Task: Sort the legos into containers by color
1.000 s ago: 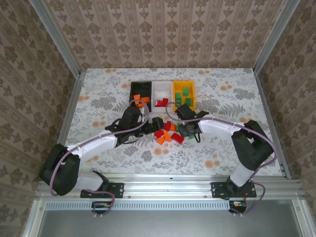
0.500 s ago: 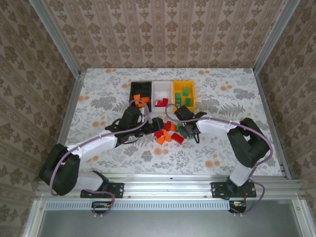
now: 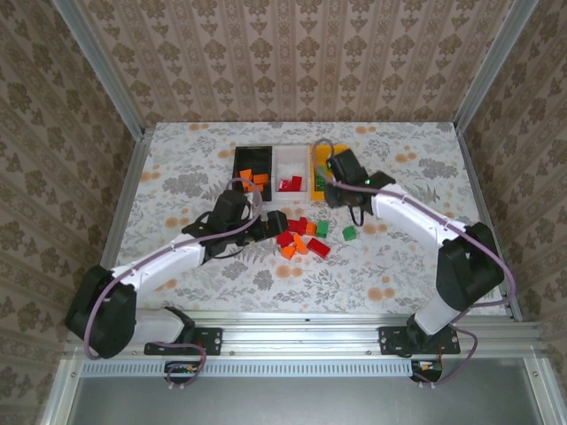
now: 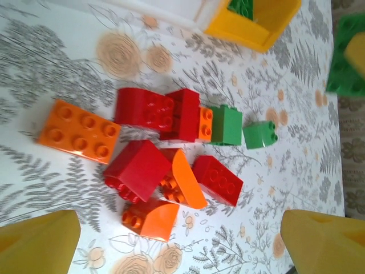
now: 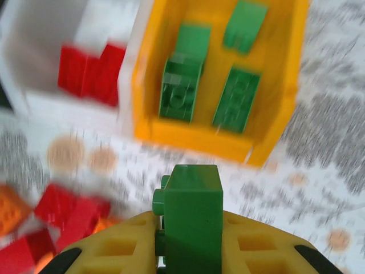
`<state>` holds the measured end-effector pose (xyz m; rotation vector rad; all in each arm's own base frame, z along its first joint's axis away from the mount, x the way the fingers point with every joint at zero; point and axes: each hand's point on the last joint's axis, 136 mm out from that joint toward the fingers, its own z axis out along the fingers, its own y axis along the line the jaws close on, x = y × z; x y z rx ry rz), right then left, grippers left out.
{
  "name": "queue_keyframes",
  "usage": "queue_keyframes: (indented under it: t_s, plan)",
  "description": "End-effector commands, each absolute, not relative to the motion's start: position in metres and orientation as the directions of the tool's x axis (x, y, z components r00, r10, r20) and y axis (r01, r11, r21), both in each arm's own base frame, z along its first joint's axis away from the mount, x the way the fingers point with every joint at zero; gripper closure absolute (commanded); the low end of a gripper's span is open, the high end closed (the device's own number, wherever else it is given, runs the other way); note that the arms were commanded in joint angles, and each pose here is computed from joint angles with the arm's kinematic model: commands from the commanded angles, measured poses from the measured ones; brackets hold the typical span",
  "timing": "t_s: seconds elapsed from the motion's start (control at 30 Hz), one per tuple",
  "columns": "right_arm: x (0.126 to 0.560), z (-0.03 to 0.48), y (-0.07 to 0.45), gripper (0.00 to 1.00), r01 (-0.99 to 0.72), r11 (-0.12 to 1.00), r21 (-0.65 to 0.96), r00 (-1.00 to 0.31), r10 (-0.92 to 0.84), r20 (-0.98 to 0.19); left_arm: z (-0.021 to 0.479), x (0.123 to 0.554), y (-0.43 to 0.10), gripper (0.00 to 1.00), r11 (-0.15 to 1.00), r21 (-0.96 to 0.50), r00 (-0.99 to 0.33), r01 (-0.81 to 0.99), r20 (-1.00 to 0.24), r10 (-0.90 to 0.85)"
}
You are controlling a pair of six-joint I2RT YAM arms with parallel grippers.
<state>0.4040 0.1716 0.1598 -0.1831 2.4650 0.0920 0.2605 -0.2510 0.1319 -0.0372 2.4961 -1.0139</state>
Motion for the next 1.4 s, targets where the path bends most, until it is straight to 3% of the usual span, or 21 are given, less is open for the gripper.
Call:
queue_keyframes:
  t_s: [0.0, 0.33, 0.57, 0.67, 0.8, 1.0, 1.17, 1.37]
  plan:
    - [0.440, 0.144, 0.167, 0.75, -0.123, 0.992, 0.001, -0.799, -0.099, -0.593, 0.144, 0.266, -0.227, 0.00, 0.763, -0.638, -0.876, 0.105, -0.422, -0.232]
    - [0.510, 0.114, 0.169, 0.74, -0.079, 0.997, 0.010, -0.834, -0.061, -0.548, 0.138, 0.253, -0.200, 0.00, 0.756, -0.652, -0.871, 0.054, -0.401, -0.284]
    - [0.515, 0.106, 0.169, 0.54, -0.086, 0.996, -0.017, -0.852, -0.082, -0.518, 0.141, 0.258, -0.203, 0.00, 0.738, -0.672, -0.870, 0.053, -0.394, -0.297]
    - [0.513, 0.123, 0.167, 0.53, -0.088, 0.996, -0.018, -0.836, -0.083, -0.542, 0.138, 0.258, -0.207, 0.00, 0.734, -0.678, -0.880, 0.043, -0.373, -0.293]
    - [0.496, 0.162, 0.167, 0.53, -0.090, 0.996, 0.025, -0.796, -0.057, -0.603, 0.123, 0.260, -0.205, 0.00, 0.763, -0.646, -0.893, -0.026, -0.328, -0.309]
    - [0.440, 0.189, 0.176, 0.53, -0.125, 0.990, 0.063, -0.742, -0.051, -0.668, 0.089, 0.257, -0.202, 0.02, 0.778, -0.557, -0.873, -0.290, -0.180, -0.454]
    - [0.389, 0.185, 0.171, 0.52, -0.126, 0.988, 0.093, -0.729, -0.029, -0.683, 0.084, 0.261, -0.211, 0.10, 0.638, -0.573, -0.742, -0.514, -0.075, -0.666]
    - [0.349, 0.176, 0.155, 0.52, -0.107, 0.986, 0.124, -0.732, 0.006, -0.682, 0.103, 0.274, -0.222, 0.06, 0.537, -0.514, -0.611, -0.669, -0.030, -0.791]
